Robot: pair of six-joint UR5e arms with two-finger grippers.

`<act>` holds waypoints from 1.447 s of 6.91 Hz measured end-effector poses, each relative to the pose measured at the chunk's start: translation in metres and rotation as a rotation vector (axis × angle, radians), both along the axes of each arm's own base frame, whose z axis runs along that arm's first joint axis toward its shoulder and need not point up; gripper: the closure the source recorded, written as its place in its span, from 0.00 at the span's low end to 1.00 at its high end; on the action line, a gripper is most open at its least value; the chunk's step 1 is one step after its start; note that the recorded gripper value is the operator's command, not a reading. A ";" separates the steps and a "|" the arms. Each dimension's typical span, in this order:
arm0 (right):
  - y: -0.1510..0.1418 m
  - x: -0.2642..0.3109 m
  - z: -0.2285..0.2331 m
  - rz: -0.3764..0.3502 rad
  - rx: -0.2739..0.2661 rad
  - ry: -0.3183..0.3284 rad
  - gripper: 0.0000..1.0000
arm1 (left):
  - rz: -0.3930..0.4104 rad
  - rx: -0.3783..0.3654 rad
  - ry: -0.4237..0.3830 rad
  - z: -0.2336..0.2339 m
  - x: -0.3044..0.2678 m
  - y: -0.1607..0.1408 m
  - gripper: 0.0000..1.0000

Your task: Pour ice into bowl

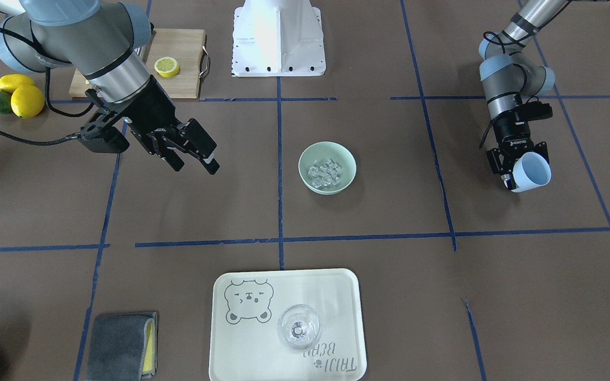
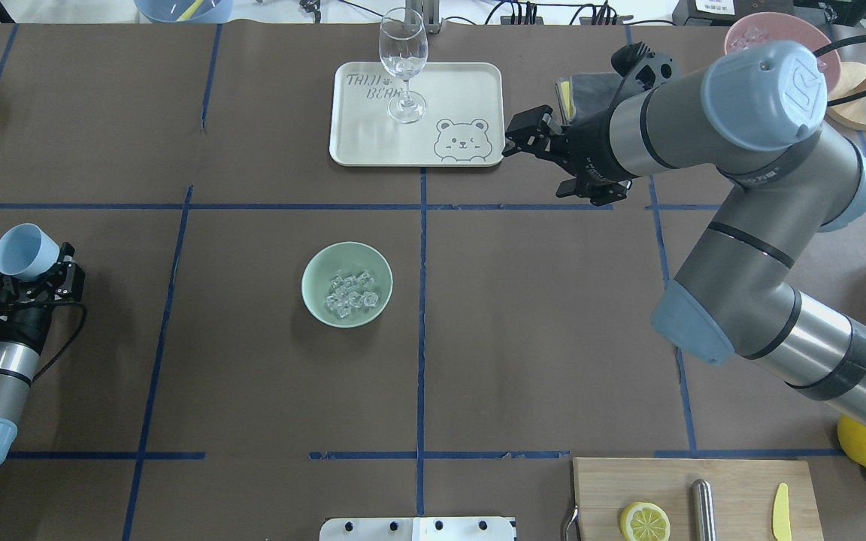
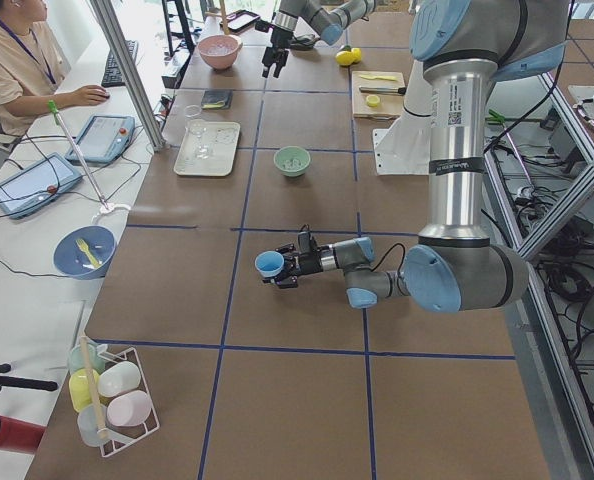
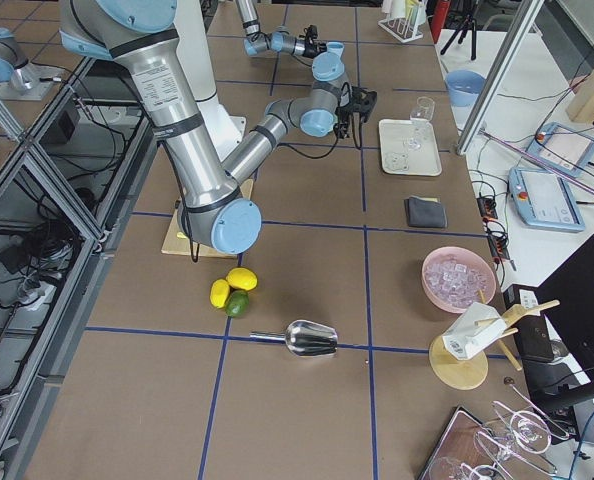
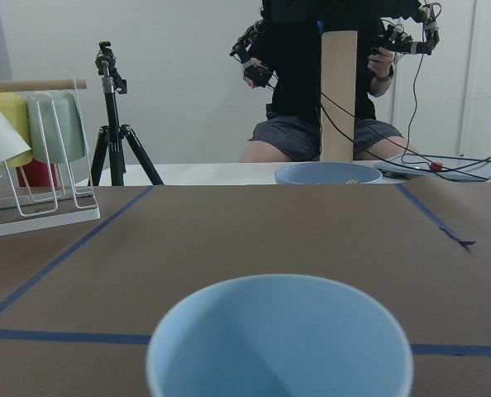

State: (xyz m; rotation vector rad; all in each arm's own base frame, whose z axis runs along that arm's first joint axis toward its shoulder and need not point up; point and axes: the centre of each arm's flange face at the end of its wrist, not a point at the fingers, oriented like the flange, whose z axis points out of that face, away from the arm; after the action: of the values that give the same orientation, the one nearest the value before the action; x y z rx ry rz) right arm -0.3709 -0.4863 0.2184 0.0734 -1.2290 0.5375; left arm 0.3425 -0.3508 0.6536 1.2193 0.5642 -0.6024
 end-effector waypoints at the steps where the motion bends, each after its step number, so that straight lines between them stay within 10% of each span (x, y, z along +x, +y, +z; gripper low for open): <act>1: 0.000 0.000 0.000 0.000 0.000 0.000 0.00 | -0.016 0.005 0.001 0.003 0.000 -0.001 0.90; 5: -0.001 -0.002 0.001 -0.002 -0.002 0.002 0.00 | -0.021 0.009 -0.019 0.008 0.004 0.002 0.64; 7: -0.001 -0.002 0.001 -0.003 -0.003 0.002 0.00 | -0.018 0.008 -0.029 0.010 0.004 0.003 0.21; 10: -0.001 -0.002 0.001 -0.003 -0.003 0.002 0.00 | -0.014 0.006 -0.045 0.013 0.001 0.005 0.00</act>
State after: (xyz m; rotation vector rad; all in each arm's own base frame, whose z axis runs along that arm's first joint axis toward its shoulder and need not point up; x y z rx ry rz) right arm -0.3731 -0.4869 0.2194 0.0697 -1.2261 0.5363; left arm 0.3437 -0.3462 0.6667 1.2402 0.5203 -0.5837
